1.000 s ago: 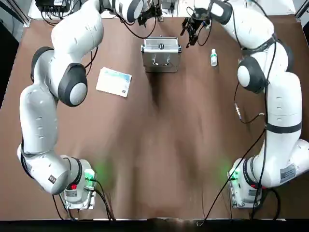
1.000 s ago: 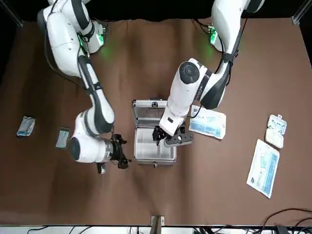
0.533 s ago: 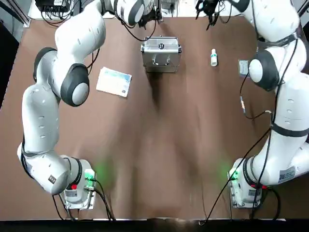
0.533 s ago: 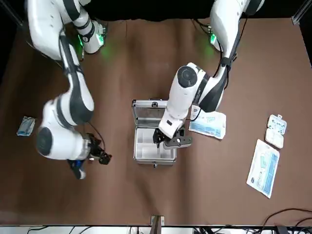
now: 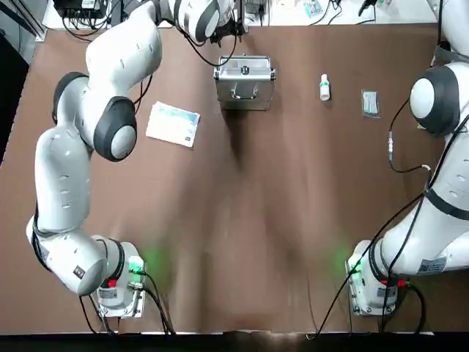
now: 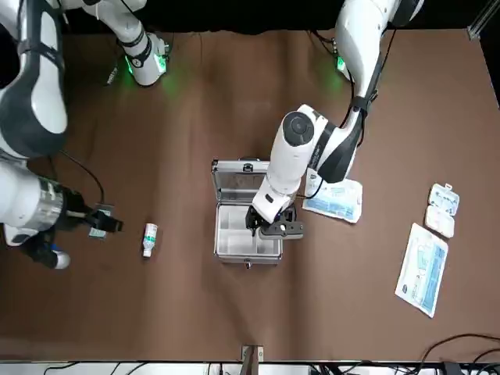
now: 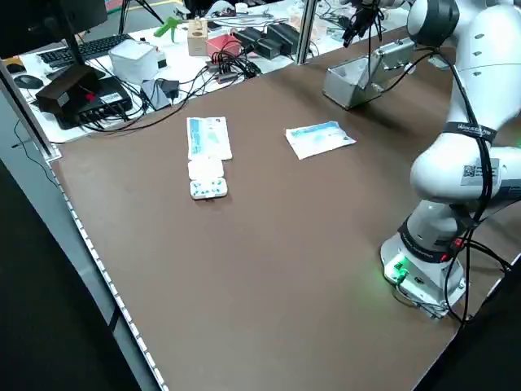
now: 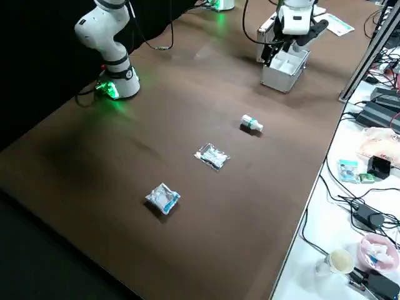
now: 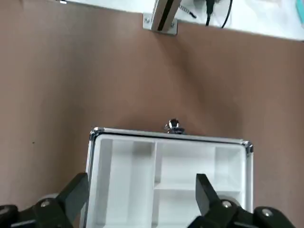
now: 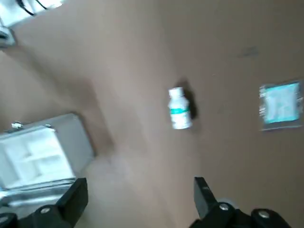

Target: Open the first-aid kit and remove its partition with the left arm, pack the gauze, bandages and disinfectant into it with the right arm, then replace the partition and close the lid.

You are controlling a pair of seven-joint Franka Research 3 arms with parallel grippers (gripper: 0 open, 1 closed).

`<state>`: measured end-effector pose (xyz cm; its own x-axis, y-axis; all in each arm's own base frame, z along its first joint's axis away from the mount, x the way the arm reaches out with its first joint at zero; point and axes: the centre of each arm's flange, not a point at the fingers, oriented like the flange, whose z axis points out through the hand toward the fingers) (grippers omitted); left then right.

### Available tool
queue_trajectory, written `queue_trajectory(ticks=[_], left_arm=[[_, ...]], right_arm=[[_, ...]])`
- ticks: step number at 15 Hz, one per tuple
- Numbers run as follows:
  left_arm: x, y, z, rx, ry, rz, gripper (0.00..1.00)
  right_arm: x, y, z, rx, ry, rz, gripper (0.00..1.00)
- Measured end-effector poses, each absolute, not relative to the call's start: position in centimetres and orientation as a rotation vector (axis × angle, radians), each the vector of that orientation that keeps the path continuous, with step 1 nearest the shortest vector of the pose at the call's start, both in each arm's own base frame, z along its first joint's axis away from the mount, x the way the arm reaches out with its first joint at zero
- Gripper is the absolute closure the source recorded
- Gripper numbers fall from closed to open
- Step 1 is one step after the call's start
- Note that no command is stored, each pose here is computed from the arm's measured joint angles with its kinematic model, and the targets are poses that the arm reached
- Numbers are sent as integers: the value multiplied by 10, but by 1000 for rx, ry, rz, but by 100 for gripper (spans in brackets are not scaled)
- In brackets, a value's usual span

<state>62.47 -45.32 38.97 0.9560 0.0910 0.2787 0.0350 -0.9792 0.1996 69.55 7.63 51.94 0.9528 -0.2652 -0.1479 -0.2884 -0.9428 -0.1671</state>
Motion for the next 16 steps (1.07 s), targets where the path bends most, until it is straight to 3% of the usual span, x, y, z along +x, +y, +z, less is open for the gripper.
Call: queue_trajectory(ticks=[8, 16], left_arm=[[619, -460, 351, 2961, 20, 366, 0], [613, -462, 334, 2954, -14, 242, 0]], right_arm=[[700, 66, 429, -3045, 170, 210, 1], [702, 78, 381, -3044, -34, 240, 1]])
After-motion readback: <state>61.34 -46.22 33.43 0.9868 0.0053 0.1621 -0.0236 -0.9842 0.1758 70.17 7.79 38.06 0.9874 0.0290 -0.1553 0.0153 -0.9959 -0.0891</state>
